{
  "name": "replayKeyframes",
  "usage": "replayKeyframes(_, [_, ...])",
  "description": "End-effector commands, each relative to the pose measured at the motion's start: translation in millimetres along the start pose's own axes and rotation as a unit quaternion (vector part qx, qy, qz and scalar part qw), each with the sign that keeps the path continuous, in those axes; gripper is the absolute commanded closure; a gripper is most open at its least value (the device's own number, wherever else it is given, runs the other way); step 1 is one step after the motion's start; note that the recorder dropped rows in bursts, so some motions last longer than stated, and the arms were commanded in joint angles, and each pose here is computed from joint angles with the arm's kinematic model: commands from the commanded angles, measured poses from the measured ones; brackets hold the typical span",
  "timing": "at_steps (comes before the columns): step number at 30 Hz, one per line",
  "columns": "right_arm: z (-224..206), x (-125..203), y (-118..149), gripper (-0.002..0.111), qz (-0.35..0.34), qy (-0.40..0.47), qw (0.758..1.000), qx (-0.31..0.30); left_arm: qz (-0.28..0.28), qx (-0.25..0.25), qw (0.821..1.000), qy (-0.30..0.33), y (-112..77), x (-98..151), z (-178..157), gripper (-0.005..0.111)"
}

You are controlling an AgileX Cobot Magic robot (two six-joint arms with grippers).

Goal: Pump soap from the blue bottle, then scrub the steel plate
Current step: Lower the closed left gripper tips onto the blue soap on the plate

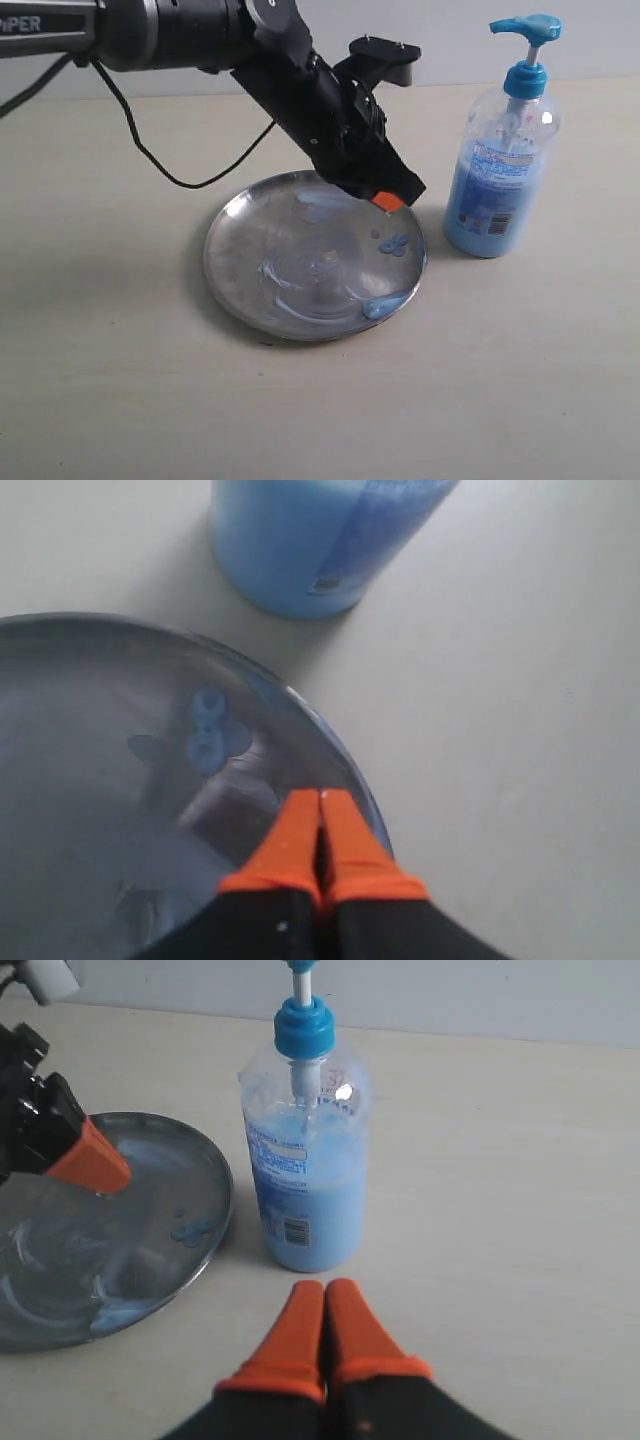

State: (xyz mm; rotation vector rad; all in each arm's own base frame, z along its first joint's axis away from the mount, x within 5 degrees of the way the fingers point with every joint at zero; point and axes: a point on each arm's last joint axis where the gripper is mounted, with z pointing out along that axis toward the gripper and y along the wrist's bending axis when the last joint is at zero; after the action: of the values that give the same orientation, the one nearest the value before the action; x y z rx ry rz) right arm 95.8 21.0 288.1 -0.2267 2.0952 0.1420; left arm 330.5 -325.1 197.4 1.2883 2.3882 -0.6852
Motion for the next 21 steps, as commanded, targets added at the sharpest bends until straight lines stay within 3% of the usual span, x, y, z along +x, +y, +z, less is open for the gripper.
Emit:
replayKeyframes(1, [0,-2,0,0.108,-0.001,-0.014,1.0,0.0,-0.012,-0.013,1.0,-0.008,10.0,4,22,0.107])
replayKeyframes(21, [0,-3,1,0.108,0.006,-0.021,1.0,-0.005,-0.087,-0.017,0.995,-0.048,27.0,12,65,0.107])
